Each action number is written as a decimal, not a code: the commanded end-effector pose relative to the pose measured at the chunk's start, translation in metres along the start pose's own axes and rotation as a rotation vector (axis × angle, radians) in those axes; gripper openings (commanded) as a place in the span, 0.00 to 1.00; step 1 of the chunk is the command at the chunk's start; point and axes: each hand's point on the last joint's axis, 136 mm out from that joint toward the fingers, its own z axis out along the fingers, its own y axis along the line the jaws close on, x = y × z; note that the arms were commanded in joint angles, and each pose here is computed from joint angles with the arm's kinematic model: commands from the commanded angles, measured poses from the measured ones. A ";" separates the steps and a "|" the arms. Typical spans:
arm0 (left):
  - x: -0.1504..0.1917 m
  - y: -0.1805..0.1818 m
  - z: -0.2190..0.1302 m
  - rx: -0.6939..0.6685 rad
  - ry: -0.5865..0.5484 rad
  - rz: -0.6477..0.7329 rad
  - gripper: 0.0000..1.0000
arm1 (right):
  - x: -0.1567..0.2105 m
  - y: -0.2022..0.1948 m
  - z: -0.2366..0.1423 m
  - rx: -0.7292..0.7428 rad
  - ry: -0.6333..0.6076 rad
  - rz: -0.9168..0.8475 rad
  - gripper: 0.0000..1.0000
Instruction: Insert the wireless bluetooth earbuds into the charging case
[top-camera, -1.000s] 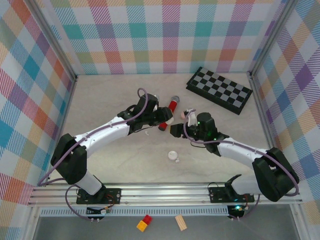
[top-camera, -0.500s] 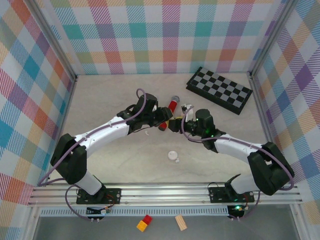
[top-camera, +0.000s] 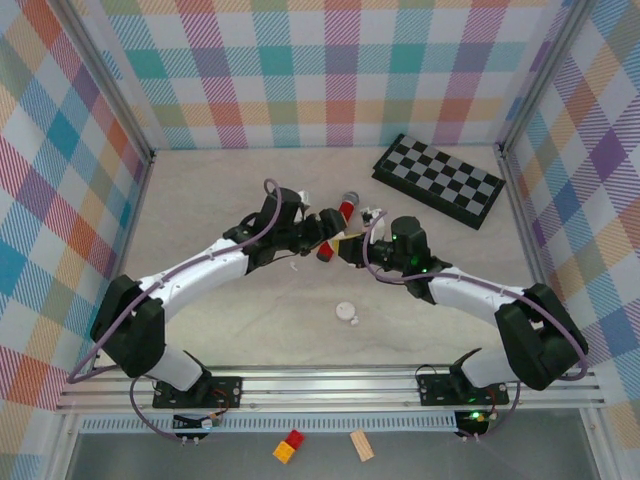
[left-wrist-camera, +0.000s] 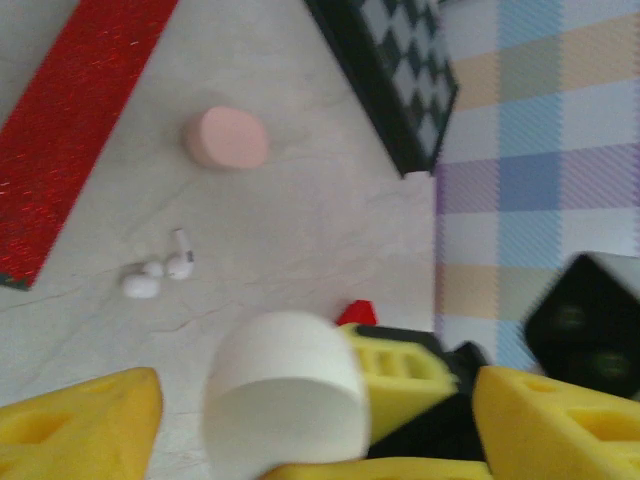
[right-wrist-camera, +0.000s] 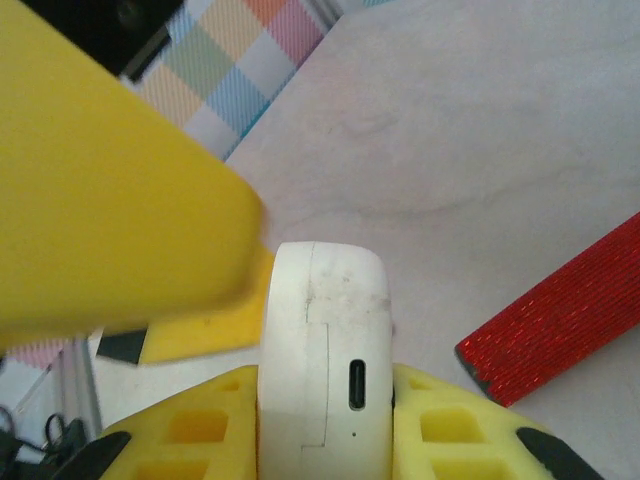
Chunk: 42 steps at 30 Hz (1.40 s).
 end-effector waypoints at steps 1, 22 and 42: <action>-0.020 -0.038 -0.031 0.157 -0.078 0.141 0.92 | -0.011 0.024 -0.011 -0.130 0.046 0.006 0.18; 0.041 -0.034 -0.068 0.446 0.245 0.630 0.76 | -0.019 0.092 -0.050 -0.534 0.245 -0.069 0.18; 0.059 -0.049 -0.068 0.562 0.336 0.613 0.26 | -0.017 0.099 -0.053 -0.611 0.247 -0.042 0.23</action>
